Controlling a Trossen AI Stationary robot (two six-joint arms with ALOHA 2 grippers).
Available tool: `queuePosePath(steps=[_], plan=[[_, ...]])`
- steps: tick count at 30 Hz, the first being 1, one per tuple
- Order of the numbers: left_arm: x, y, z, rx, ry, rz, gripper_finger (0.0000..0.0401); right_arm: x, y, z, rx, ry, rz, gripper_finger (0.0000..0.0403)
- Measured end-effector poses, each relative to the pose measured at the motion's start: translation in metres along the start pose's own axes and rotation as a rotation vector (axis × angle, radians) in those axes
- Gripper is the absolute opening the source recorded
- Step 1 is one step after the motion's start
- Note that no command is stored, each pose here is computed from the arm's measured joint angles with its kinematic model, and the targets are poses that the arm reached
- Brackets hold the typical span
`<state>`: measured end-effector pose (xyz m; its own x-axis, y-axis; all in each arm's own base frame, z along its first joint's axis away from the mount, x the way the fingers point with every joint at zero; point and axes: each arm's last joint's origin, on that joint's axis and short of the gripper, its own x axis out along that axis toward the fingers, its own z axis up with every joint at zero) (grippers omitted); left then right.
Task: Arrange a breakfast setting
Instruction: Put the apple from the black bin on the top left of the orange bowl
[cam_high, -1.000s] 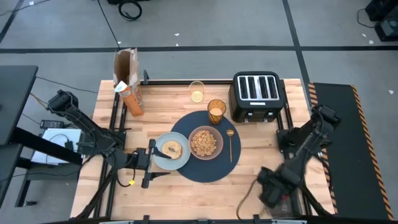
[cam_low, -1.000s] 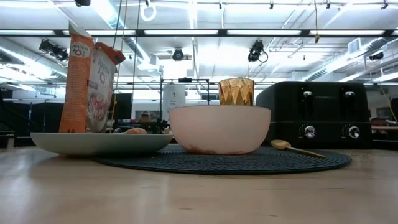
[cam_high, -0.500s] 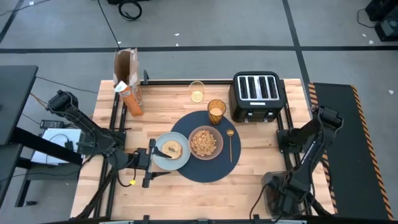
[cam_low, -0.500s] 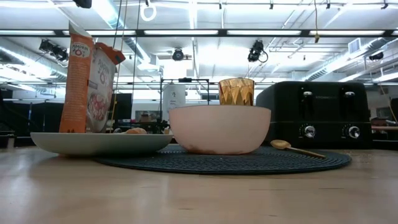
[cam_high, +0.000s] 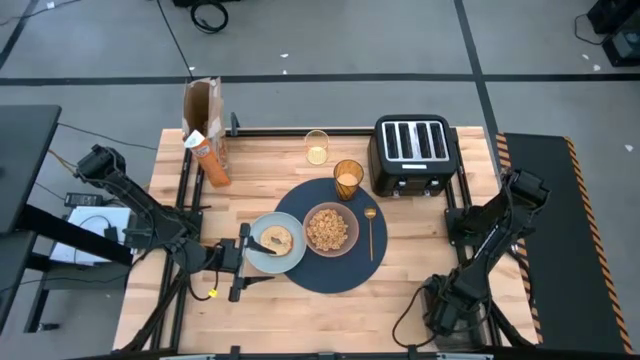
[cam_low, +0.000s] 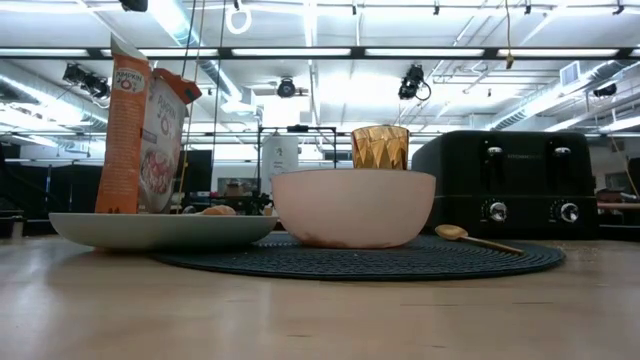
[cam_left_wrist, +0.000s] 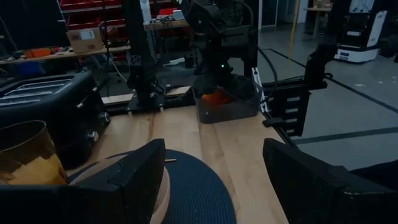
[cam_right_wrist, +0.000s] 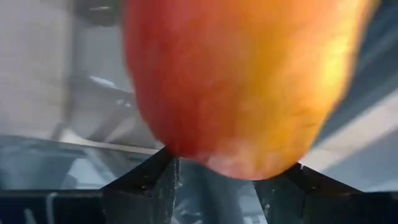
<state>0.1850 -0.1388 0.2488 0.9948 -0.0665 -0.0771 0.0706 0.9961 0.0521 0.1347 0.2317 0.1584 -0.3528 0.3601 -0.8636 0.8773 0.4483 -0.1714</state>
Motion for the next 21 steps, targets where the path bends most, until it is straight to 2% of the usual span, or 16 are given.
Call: queuePosePath(steps=[7,12,21], plan=[[0.000,0.000,0.000,0.004,0.001,0.000,0.0279,-0.014,0.013,0.006,-0.036,-0.063,0.087,0.0184],[0.000,0.000,0.000,0.016,0.003,0.000,0.0279,-0.013,0.012,0.006,0.054,-0.091,0.099,0.0183],[0.000,0.000,-0.001,0.059,0.007,-0.001,0.0279,-0.021,0.024,-0.008,0.166,-0.033,0.216,0.0183]])
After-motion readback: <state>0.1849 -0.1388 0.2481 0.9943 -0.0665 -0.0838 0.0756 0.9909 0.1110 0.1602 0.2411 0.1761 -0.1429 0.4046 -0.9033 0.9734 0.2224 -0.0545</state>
